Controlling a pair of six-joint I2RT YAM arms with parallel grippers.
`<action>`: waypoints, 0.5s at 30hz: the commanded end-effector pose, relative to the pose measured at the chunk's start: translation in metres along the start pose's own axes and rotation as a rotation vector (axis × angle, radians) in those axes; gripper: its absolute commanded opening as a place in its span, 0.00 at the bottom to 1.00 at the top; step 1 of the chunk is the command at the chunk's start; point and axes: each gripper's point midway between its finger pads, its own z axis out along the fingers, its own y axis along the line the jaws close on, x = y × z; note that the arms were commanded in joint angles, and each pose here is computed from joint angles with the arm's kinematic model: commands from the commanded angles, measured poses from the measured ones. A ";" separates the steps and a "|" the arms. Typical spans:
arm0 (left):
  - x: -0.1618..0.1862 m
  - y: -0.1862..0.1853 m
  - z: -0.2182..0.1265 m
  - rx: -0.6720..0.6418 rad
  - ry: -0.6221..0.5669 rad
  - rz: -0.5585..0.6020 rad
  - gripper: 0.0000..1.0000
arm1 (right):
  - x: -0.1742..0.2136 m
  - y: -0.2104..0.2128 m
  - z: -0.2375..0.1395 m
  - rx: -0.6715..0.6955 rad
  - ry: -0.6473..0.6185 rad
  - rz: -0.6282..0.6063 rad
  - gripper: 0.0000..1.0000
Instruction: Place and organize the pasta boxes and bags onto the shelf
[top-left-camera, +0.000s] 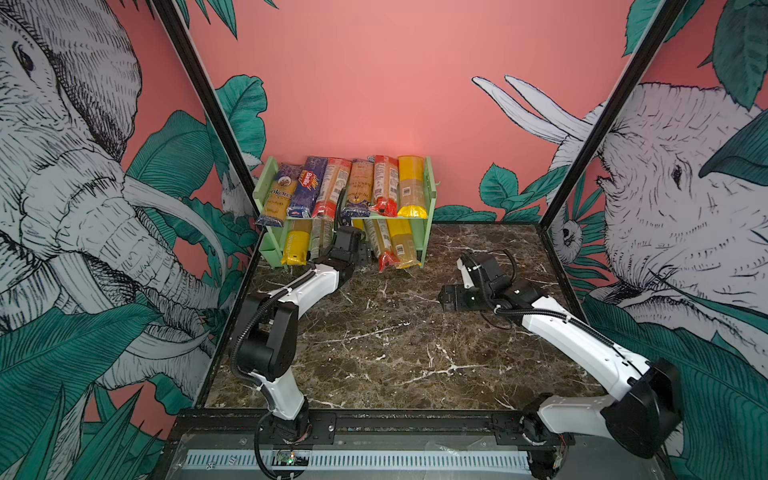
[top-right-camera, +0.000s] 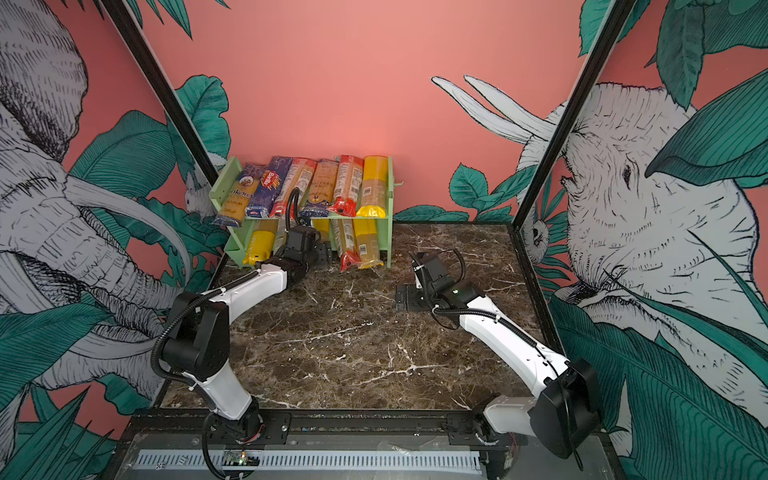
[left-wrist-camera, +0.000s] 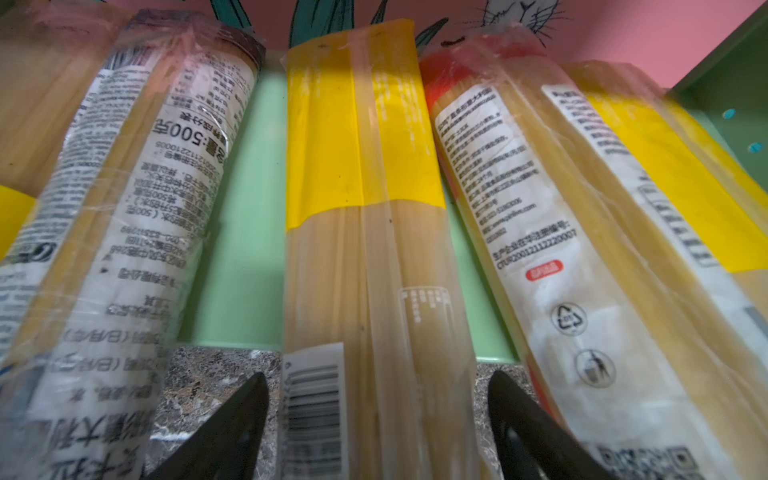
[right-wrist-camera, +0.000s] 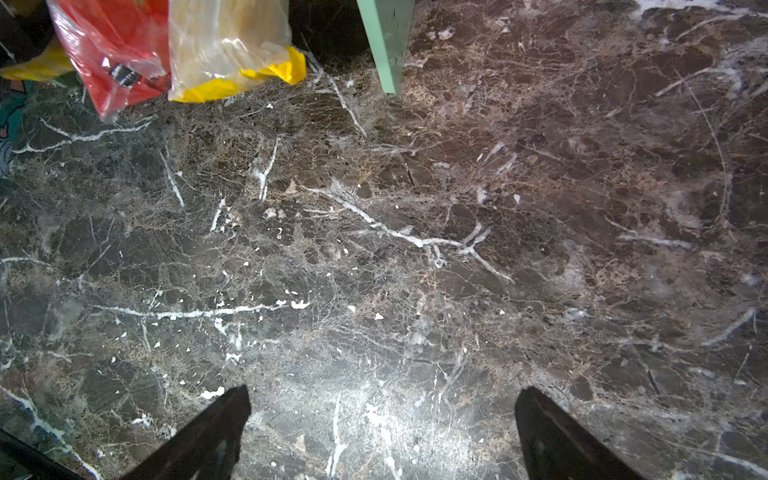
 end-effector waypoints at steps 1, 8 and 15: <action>-0.051 0.003 -0.031 0.035 -0.168 -0.081 0.84 | -0.011 0.001 -0.013 -0.001 -0.042 -0.001 0.99; -0.031 -0.001 -0.058 0.056 -0.148 -0.059 0.99 | -0.009 -0.003 -0.020 0.006 -0.056 0.001 0.99; -0.003 0.002 -0.101 0.018 -0.134 0.010 1.00 | -0.008 -0.014 -0.031 0.056 -0.079 -0.015 0.99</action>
